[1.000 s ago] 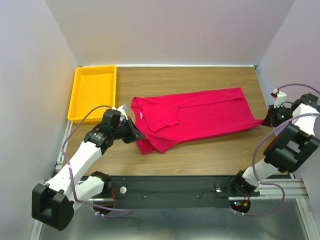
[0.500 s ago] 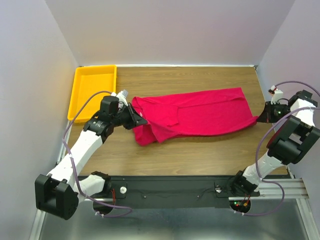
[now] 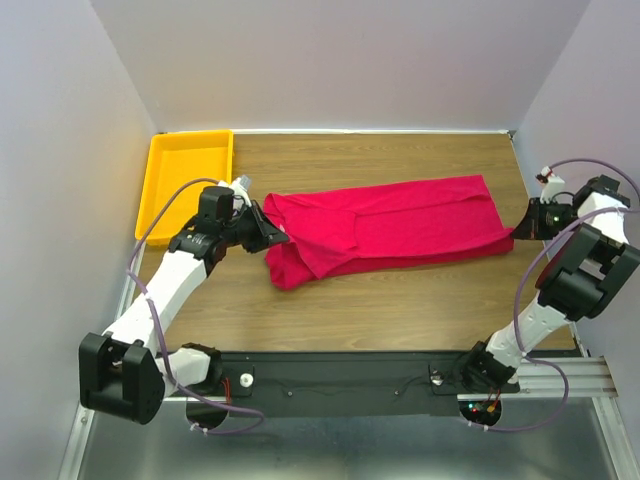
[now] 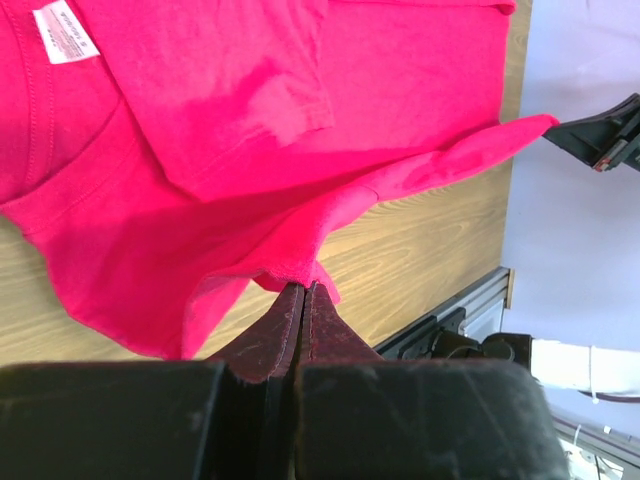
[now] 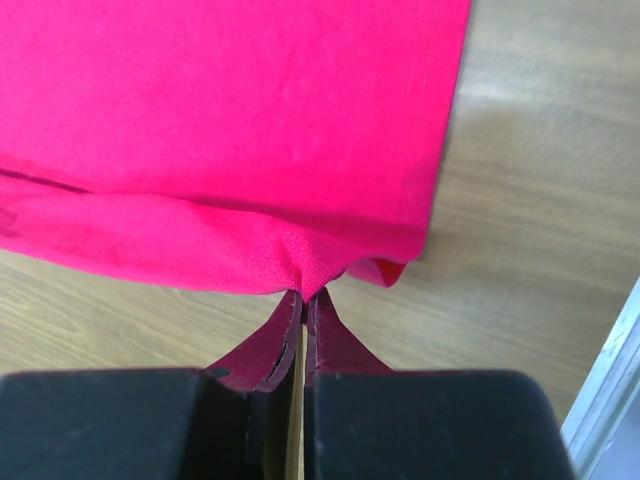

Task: Fold and stack the t-shirts
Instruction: Fold the tshirt

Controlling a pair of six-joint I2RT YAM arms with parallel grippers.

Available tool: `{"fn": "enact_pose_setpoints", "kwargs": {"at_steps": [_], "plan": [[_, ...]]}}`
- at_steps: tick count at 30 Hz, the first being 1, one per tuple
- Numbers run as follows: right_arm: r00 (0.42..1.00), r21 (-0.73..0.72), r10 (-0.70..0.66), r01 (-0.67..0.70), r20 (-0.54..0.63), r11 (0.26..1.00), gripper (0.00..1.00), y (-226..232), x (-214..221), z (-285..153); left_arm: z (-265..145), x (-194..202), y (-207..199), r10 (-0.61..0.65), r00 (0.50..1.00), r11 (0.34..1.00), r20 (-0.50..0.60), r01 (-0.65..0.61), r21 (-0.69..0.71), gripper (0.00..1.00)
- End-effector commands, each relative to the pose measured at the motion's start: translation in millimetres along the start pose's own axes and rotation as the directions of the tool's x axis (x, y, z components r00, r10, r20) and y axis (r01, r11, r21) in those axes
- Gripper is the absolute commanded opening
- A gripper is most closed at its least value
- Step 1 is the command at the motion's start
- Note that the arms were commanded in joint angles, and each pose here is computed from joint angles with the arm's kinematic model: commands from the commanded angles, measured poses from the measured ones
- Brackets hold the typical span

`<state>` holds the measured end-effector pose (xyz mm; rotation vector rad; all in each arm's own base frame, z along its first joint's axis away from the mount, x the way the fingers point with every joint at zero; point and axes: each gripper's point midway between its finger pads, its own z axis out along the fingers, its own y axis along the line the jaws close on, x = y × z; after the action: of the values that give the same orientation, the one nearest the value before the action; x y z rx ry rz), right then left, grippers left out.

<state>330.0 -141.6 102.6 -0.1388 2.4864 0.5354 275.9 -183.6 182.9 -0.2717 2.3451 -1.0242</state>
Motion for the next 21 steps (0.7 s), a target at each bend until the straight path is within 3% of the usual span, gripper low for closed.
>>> {"fn": "enact_pose_setpoints", "kwargs": {"at_steps": [1, 21], "plan": [[0.997, 0.030, -0.040, 0.038, 0.063, 0.999, 0.01, -7, -30, -2, -2, -24, -19, 0.064, 0.996, 0.996, 0.059, -0.068, 0.060, 0.00], [0.998, 0.052, 0.005, -0.008, 0.059, 0.999, 0.00, -16, -42, 25, 28, -55, -8, 0.074, 0.995, 0.997, 0.068, -0.076, 0.033, 0.00]]}}
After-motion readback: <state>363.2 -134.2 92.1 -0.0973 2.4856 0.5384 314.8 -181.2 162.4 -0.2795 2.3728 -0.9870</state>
